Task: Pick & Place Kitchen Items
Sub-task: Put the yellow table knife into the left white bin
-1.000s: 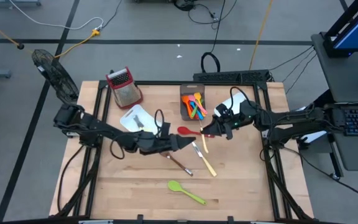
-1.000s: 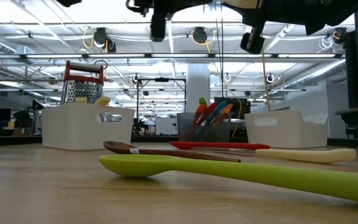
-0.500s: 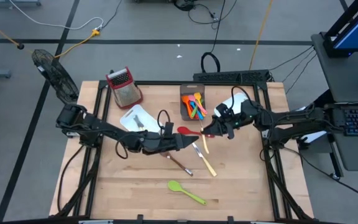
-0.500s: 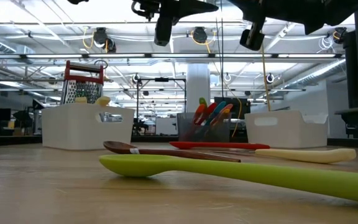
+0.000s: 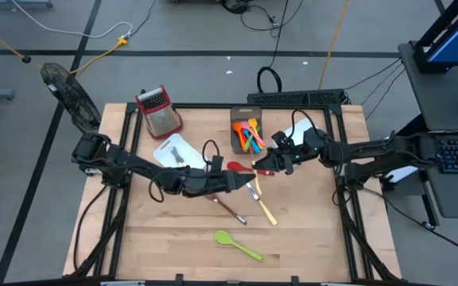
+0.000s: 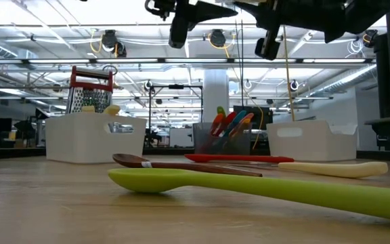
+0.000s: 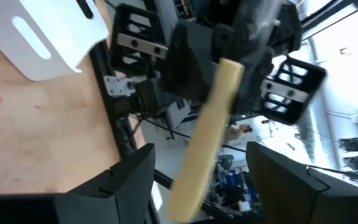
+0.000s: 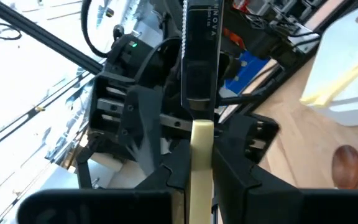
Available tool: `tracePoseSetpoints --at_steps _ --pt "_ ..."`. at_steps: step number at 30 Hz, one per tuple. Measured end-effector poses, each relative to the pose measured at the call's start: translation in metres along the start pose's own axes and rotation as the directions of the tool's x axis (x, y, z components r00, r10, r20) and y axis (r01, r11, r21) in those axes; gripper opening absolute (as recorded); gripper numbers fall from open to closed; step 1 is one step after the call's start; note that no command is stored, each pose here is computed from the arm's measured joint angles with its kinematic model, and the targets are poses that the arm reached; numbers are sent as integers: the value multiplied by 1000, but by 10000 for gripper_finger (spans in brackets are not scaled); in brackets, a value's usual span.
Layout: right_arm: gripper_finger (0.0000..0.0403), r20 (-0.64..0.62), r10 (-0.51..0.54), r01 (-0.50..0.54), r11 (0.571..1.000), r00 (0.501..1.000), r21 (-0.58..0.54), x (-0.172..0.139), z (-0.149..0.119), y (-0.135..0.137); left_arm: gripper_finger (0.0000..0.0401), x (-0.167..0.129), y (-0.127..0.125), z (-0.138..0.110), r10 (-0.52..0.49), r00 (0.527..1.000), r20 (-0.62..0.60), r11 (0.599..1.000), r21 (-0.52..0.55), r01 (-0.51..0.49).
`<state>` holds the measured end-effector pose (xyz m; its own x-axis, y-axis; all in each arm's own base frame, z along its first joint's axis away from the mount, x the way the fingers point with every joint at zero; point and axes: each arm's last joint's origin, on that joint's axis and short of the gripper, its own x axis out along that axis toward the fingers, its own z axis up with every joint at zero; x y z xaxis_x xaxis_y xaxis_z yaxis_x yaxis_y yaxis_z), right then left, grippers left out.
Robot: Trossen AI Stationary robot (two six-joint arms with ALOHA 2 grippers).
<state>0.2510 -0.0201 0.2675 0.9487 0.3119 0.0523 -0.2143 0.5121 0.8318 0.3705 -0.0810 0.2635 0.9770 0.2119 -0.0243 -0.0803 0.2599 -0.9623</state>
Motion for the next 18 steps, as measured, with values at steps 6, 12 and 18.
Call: tracePoseSetpoints --at_steps 6,12,18 --pt "33 35 0 -1 1000 999 18 6 1 -6 258 2 2 4 5 1000 -28 1000 -4 -5" --pt "33 44 11 -13 999 999 37 12 0 -12 245 4 3 6 8 998 -58 1000 11 -7" --pt "33 72 12 -15 999 997 42 14 1 -14 194 4 9 4 56 994 -92 998 22 -54"
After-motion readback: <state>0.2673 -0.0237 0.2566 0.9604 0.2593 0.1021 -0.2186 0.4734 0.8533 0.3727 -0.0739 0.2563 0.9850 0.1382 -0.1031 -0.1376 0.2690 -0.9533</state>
